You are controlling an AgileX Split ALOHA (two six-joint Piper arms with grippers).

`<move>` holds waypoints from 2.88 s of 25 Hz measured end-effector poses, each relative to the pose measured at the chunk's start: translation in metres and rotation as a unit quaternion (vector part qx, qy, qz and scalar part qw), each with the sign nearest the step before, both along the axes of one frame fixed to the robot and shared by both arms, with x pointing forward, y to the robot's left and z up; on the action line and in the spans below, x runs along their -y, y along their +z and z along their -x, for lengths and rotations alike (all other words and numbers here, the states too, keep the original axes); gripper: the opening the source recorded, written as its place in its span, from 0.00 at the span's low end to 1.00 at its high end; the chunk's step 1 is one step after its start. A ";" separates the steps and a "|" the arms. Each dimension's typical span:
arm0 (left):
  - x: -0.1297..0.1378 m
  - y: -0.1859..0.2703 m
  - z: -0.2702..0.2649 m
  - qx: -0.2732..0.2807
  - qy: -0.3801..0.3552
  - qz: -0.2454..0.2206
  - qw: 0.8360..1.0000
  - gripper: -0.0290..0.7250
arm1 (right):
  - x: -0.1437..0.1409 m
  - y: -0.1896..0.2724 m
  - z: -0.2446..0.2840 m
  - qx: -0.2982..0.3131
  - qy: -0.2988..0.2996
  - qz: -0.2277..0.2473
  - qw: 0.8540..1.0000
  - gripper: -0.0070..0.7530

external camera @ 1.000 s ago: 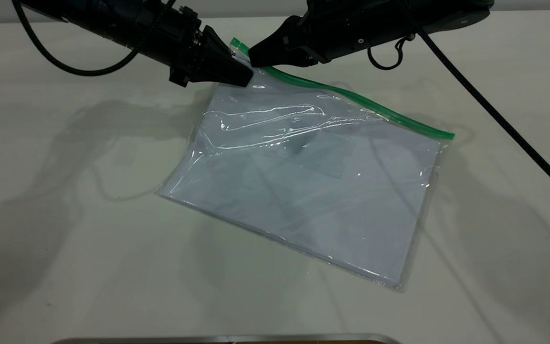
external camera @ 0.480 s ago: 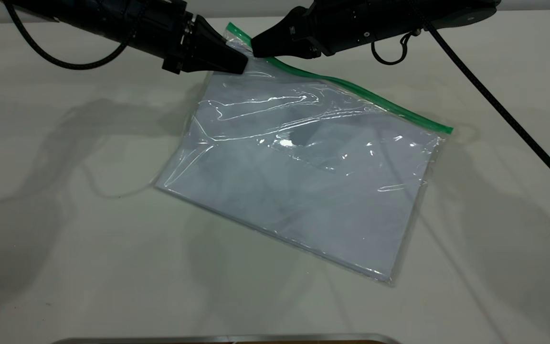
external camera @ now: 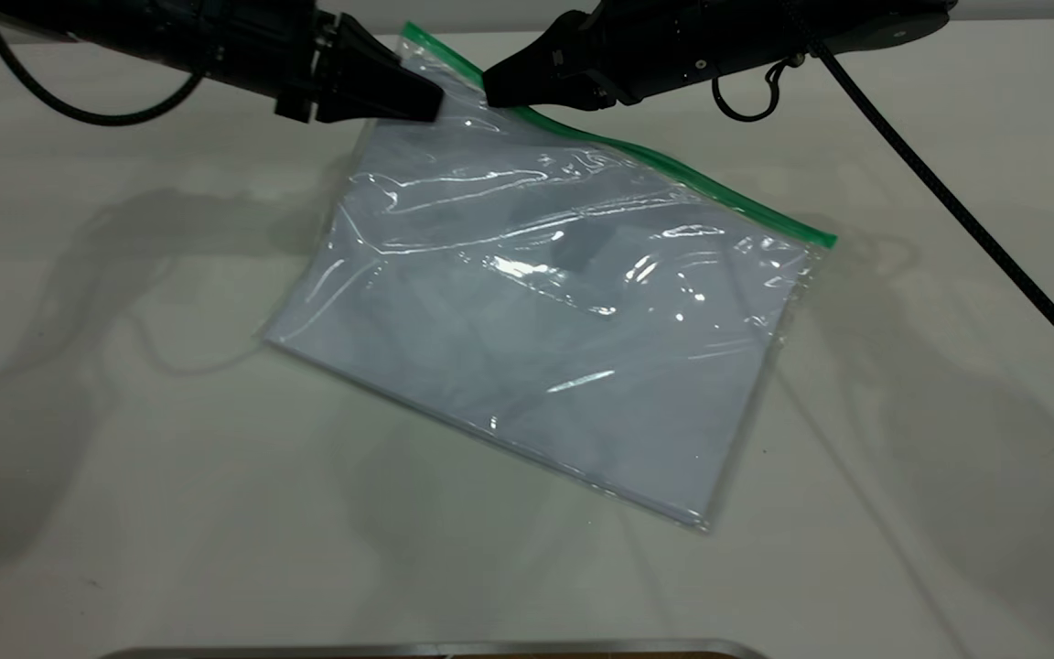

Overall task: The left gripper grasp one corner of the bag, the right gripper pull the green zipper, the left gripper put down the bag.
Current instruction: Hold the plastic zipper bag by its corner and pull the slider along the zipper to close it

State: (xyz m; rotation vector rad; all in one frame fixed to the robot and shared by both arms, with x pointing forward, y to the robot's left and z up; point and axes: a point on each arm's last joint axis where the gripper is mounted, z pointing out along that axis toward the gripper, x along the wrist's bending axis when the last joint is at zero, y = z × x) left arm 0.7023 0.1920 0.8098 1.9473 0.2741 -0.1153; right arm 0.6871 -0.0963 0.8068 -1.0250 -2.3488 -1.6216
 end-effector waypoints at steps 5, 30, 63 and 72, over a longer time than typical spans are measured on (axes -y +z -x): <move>-0.013 0.001 -0.002 -0.001 0.012 0.007 1.000 0.11 | 0.002 -0.002 -0.002 0.003 -0.011 0.015 1.000 0.06; -0.043 0.003 -0.008 -0.003 0.048 0.021 0.999 0.11 | 0.040 -0.018 -0.016 0.031 -0.047 0.140 0.989 0.07; -0.050 0.006 -0.012 0.002 0.069 0.041 0.997 0.11 | 0.120 -0.031 -0.024 -0.008 -0.062 0.191 0.980 0.09; -0.050 0.006 -0.012 0.002 0.070 0.042 0.997 0.11 | 0.124 -0.032 -0.024 -0.012 -0.066 0.192 0.979 0.09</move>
